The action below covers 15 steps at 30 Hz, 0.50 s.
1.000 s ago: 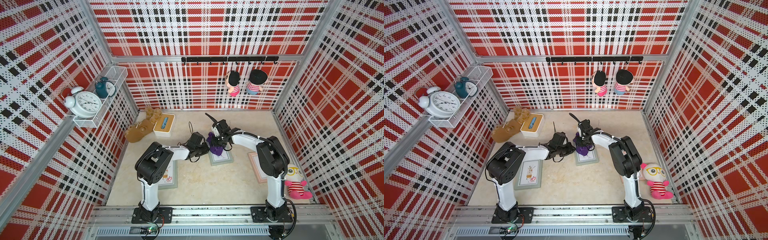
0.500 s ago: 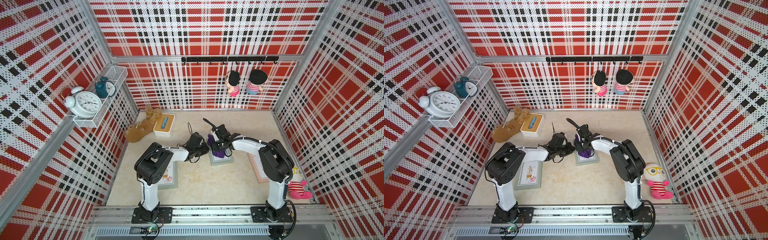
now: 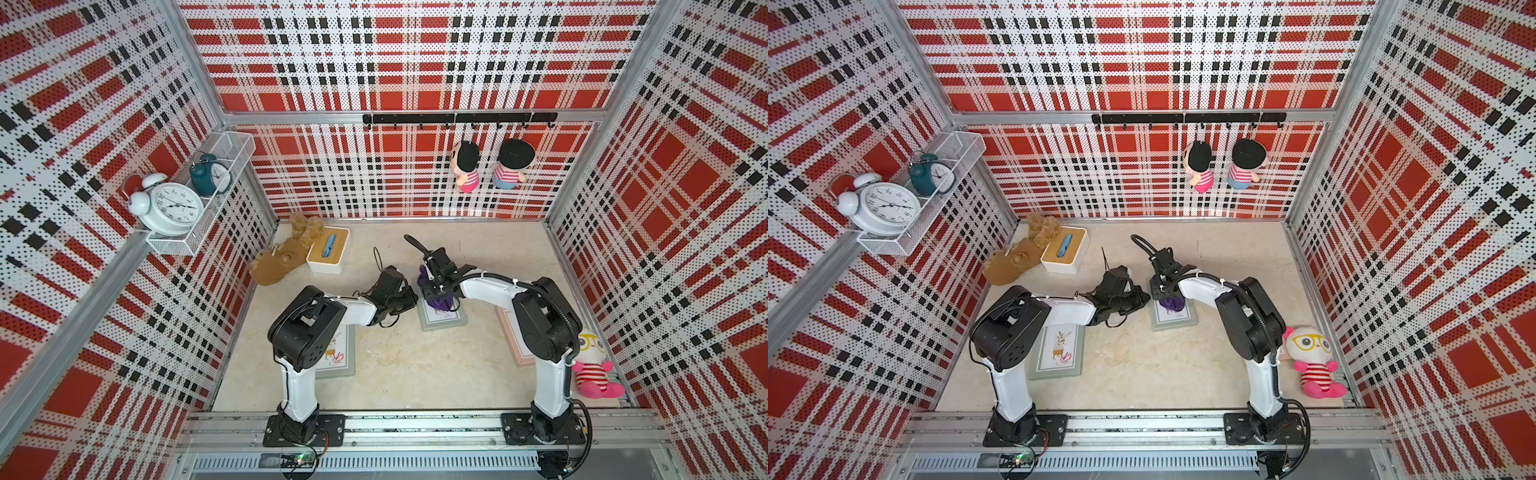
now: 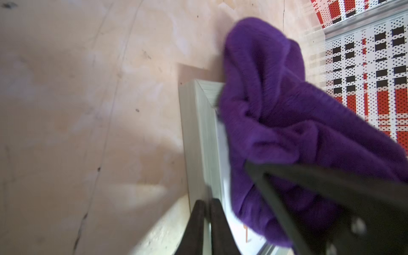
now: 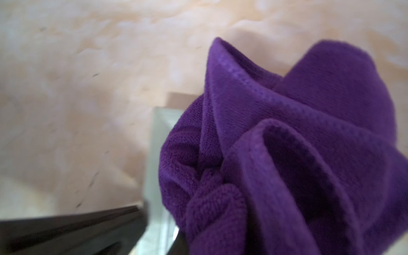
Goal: Wipe the picture frame with a cloth
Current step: Wipe the dirt from the picture frame.
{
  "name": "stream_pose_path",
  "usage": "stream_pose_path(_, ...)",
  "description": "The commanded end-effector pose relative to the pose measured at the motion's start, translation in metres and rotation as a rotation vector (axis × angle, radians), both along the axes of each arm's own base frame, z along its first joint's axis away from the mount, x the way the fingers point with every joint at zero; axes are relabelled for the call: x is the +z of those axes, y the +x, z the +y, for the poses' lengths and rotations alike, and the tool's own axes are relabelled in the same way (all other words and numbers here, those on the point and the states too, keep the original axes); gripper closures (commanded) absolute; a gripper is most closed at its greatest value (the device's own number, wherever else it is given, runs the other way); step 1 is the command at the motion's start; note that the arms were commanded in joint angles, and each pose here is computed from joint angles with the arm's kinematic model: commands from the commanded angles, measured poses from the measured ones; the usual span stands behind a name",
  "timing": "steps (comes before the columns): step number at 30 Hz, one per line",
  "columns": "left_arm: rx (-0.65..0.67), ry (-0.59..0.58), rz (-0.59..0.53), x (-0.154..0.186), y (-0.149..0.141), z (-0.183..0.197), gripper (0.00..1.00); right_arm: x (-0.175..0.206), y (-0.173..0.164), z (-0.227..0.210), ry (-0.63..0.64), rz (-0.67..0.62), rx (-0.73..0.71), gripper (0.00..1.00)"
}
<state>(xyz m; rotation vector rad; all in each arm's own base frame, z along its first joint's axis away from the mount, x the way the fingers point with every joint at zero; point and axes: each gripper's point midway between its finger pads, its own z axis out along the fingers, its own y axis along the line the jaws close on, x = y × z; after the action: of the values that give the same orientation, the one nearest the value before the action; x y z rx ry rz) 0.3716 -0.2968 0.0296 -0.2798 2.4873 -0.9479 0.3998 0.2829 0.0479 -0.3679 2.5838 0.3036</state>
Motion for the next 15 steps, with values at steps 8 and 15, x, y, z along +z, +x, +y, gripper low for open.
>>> stream_pose_path(8,-0.006,0.176,0.222,-0.066,-0.051,0.031,0.90,-0.037,0.008,-0.095,-0.303,0.082,-0.265,1.00)
stream_pose_path(15,-0.007,0.172,0.222,-0.066,-0.051,0.029,0.90,-0.032,-0.026,0.008,-0.081,0.134,0.032,1.00)
